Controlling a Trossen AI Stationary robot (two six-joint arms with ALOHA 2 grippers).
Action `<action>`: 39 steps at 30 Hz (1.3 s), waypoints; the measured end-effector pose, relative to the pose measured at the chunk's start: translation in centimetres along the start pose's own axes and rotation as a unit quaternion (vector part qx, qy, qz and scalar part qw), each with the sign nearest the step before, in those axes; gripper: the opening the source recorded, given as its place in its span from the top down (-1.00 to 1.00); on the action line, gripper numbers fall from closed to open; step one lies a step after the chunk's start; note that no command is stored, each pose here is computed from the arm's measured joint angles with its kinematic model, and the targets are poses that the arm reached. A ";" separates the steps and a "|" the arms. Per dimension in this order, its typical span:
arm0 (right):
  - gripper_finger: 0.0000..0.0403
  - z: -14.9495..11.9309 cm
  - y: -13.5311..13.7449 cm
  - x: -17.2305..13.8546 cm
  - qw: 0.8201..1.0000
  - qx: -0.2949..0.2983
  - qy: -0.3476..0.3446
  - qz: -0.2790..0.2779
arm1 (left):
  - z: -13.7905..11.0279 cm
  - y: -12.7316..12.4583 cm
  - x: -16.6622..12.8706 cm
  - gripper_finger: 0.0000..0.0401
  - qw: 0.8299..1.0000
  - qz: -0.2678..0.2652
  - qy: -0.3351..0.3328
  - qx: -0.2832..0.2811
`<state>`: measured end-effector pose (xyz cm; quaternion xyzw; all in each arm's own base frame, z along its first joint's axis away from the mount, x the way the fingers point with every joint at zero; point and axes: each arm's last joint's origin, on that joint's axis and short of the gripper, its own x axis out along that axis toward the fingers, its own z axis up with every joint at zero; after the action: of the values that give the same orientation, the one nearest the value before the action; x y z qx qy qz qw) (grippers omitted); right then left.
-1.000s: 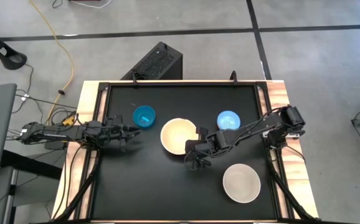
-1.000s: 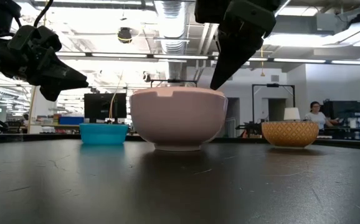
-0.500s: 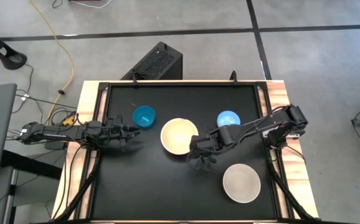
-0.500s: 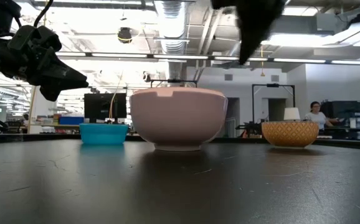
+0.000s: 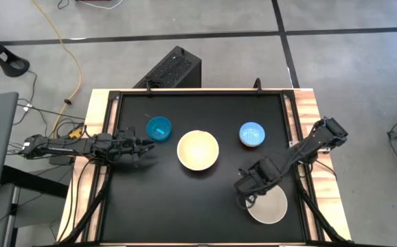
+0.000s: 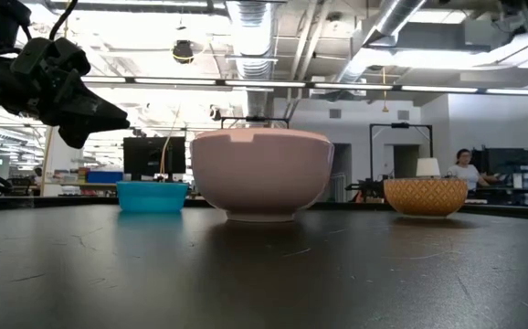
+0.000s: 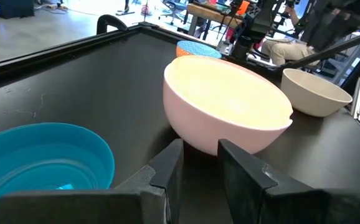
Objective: Nest bowls inside each other
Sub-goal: Stack the gray bowl on top of the pink bowl
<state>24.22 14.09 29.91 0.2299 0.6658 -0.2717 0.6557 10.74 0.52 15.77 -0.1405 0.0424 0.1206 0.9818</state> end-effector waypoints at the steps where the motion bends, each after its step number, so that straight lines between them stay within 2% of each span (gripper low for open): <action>1: 0.22 -0.3 -0.1 -0.2 1.000 -0.003 0.000 0.000 | 0.0 0.0 0.0 0.56 1.000 -0.001 0.001 0.000; 7: 0.18 -2.2 -2.1 0.6 1.000 -0.009 0.002 0.005 | 0.0 0.0 0.0 0.56 1.000 -0.002 0.001 0.000; 16: 0.23 -3.6 -5.6 6.1 0.998 -0.027 0.008 0.053 | -0.1 -0.1 0.0 0.56 1.000 -0.011 0.005 -0.001; 22: 0.23 -3.9 -6.0 8.3 0.995 -0.082 0.028 0.051 | 0.0 -0.1 0.0 0.56 1.000 -0.010 0.005 -0.001; 28: 0.23 -3.9 -6.3 9.7 0.994 -0.093 0.024 0.047 | 0.0 -0.1 0.0 0.56 1.000 -0.010 0.005 -0.001; 35: 0.23 -3.8 -5.9 12.0 0.990 -0.105 0.007 0.092 | -0.1 -0.1 0.0 0.56 1.000 -0.010 0.005 0.000; 39: 0.30 -3.6 -6.0 12.1 0.990 -0.110 0.000 0.091 | -0.1 0.0 0.0 0.56 1.000 -0.009 0.005 0.000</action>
<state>17.15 11.43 18.12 0.2159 0.6680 -0.1366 0.6989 10.75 0.46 15.74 -0.1412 0.0457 0.1107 0.9827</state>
